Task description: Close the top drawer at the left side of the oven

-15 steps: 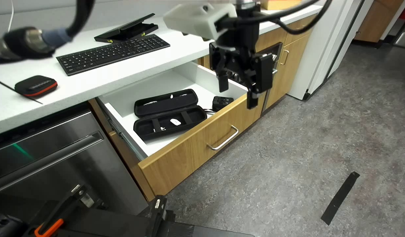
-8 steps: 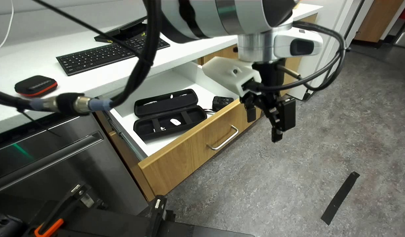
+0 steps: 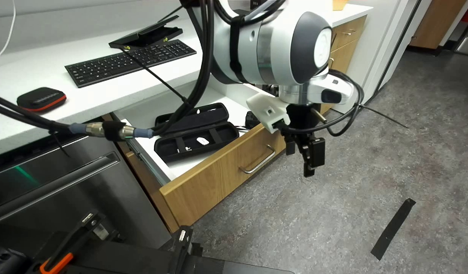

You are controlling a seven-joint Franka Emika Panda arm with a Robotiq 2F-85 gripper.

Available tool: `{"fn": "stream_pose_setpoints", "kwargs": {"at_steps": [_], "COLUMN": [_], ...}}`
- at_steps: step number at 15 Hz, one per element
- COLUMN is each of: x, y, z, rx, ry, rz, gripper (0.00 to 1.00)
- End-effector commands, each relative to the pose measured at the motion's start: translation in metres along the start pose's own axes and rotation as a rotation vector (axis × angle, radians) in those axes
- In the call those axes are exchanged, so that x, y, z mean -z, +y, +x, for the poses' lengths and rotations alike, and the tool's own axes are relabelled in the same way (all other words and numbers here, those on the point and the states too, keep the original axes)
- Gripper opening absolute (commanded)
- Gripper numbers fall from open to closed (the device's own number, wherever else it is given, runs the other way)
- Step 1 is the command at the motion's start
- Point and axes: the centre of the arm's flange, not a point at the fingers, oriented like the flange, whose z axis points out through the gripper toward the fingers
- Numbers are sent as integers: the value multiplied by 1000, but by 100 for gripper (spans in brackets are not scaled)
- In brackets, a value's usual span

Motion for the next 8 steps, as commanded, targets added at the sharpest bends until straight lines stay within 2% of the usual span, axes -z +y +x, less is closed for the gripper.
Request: {"fn": "stream_pose_setpoints", "kwargs": {"at_steps": [1, 4, 8], "x": [-3, 5, 20], "y": [-32, -51, -94], "z": [3, -13, -40], "rx": [3, 79, 244], "ry": [-33, -46, -53], "rz": [29, 61, 95], "gripper": [100, 100, 100]}}
